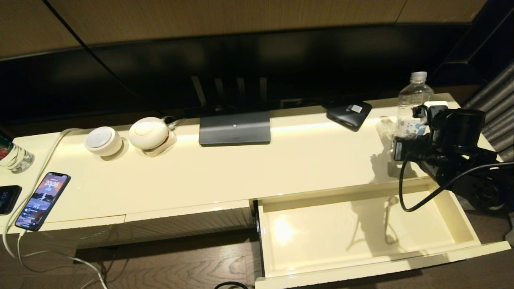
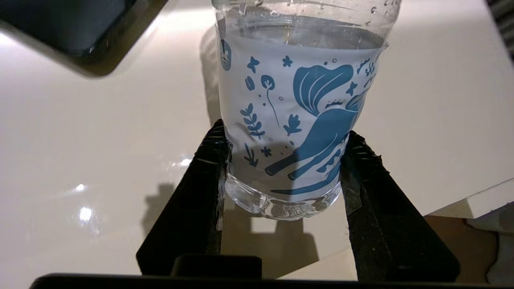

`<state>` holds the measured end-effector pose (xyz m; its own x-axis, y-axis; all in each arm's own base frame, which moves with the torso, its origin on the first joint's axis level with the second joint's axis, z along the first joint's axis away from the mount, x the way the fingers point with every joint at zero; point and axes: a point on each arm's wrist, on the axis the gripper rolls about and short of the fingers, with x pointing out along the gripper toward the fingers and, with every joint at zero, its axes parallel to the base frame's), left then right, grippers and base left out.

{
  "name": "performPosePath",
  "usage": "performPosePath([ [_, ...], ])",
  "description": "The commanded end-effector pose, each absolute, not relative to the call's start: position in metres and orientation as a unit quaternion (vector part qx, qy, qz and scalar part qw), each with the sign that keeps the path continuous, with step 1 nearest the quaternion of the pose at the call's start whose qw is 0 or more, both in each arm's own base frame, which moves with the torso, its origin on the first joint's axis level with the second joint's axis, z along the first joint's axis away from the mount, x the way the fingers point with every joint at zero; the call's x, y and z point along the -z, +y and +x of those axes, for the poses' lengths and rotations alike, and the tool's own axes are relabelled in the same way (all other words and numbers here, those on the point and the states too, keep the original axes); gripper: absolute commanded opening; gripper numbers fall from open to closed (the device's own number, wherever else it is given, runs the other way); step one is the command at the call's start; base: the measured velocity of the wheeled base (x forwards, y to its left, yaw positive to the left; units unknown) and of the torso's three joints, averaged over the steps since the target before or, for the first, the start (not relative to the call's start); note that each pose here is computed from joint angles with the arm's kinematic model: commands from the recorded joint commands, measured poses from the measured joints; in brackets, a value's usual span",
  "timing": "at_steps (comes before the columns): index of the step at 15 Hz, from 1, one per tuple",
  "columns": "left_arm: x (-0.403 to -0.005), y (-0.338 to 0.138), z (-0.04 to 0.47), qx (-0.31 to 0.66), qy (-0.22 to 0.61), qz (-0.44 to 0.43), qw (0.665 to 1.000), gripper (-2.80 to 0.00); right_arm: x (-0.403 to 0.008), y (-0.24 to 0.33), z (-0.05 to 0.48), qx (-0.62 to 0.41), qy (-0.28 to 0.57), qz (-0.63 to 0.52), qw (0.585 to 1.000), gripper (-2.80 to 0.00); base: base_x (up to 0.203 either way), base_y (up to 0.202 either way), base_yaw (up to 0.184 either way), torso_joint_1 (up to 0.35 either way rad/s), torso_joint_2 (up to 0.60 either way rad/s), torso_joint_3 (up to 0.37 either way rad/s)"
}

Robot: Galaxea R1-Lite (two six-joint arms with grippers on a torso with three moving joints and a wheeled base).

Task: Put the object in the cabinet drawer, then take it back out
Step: Take the mineral water out of the drawer and put it on the table

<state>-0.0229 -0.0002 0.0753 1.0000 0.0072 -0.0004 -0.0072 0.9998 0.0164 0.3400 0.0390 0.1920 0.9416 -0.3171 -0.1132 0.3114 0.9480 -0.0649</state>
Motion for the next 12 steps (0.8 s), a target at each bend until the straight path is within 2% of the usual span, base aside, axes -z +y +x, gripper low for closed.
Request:
performPosePath([
  [1,-0.074,0.0,-0.023,-0.005,0.002,0.008,1.0,-2.8,-0.202,0.038,0.339,0.175,0.018,-0.01,0.984,-2.8,0.0,0.0,0.0,0.0,0.0,0.0],
  [3,-0.074,0.0,-0.023,-0.004,0.002,0.008,1.0,-2.8,-0.212,0.039,0.338,0.186,-0.032,0.005,0.982,-2.8,0.0,0.0,0.0,0.0,0.0,0.0],
  [5,-0.074,0.0,-0.023,-0.004,0.002,0.008,1.0,-2.8,-0.21,0.04,0.339,0.19,-0.045,0.011,0.981,-2.8,0.0,0.0,0.0,0.0,0.0,0.0],
  [12,-0.074,0.0,-0.023,-0.004,0.002,0.008,1.0,-2.8,-0.169,0.044,0.368,0.201,-0.063,0.038,0.977,-2.8,0.0,0.0,0.0,0.0,0.0,0.0],
])
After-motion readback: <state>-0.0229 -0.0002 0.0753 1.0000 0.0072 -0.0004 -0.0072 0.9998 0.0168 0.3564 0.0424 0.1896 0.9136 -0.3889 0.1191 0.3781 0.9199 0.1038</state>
